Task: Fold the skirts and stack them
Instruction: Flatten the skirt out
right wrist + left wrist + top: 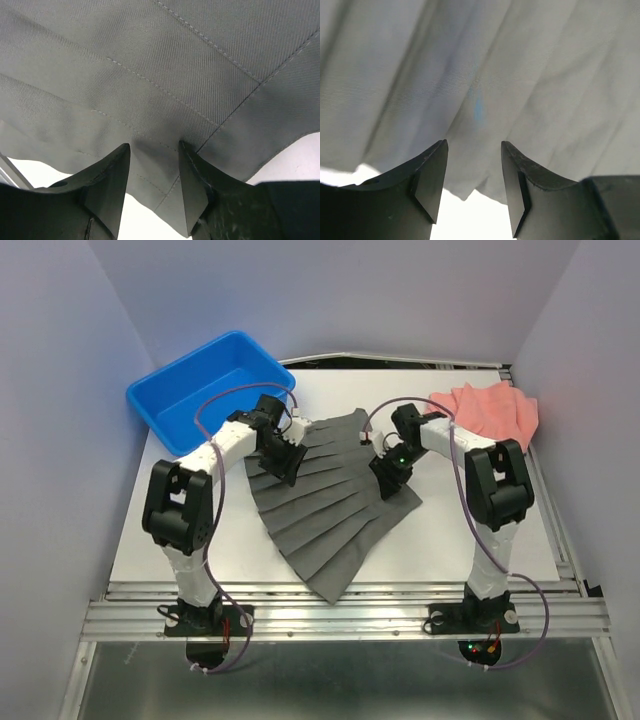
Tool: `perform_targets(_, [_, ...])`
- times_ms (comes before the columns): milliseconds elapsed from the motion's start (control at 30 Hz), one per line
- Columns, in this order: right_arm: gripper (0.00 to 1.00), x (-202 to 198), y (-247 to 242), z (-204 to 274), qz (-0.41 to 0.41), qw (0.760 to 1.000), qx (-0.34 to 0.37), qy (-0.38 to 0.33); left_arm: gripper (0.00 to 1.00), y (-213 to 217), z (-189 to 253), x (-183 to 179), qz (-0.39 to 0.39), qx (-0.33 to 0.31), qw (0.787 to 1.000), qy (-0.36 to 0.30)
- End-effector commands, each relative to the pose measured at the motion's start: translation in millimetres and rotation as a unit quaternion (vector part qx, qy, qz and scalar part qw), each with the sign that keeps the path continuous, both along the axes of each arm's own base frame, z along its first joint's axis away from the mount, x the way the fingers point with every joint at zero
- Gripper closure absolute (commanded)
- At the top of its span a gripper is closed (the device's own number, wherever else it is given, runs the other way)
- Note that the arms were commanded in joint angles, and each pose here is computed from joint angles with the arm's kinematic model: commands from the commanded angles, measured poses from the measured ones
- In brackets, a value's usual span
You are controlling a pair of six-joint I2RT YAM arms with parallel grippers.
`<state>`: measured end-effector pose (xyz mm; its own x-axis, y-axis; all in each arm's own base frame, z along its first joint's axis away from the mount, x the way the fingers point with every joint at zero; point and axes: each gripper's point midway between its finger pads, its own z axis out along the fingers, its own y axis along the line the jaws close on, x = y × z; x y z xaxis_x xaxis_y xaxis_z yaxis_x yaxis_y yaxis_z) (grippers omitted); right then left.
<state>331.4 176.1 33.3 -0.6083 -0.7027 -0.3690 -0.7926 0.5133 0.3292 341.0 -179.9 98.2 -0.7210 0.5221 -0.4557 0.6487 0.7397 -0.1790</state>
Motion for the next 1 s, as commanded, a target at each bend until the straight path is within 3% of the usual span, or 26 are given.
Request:
perform_targets(0, [0.51,-13.0,-15.6,-10.9,0.039,0.999,-0.029,-0.019,0.43,-5.9,-31.2,-9.2,-0.028,0.013,0.999,0.036])
perform_targets(200, [0.5,-106.4,-35.0,-13.8,0.129,0.989,-0.053,0.049,0.43,-23.8,-57.4,3.8,-0.061,0.033,0.997,0.046])
perform_targets(300, [0.5,-143.7,-30.6,-2.3,0.174,0.982,-0.044,0.063,0.46,-29.2,-65.7,-14.2,-0.107,0.043,0.991,0.069])
perform_targets(433, [0.47,-148.3,-22.3,15.4,0.172,0.983,-0.023,0.056,0.51,-28.7,-73.1,-58.3,-0.158,0.038,0.98,0.114])
perform_targets(567, [0.46,-132.1,-7.5,44.8,0.154,0.987,-0.002,0.04,0.57,-16.7,-77.7,-109.9,-0.194,0.038,0.967,0.16])
perform_targets(700, [0.43,-93.6,-1.2,80.6,0.11,0.993,0.031,0.005,0.57,-7.8,-67.3,-123.1,-0.206,0.043,0.964,0.163])
perform_targets(867, [0.41,2.6,-24.1,122.9,0.02,0.995,0.063,-0.073,0.42,-14.1,-21.1,-81.7,-0.214,0.036,0.972,0.09])
perform_targets(967, [0.41,40.3,-31.4,108.0,0.023,0.996,0.042,-0.081,0.34,-28.3,17.9,-33.6,-0.217,0.014,0.976,0.035])
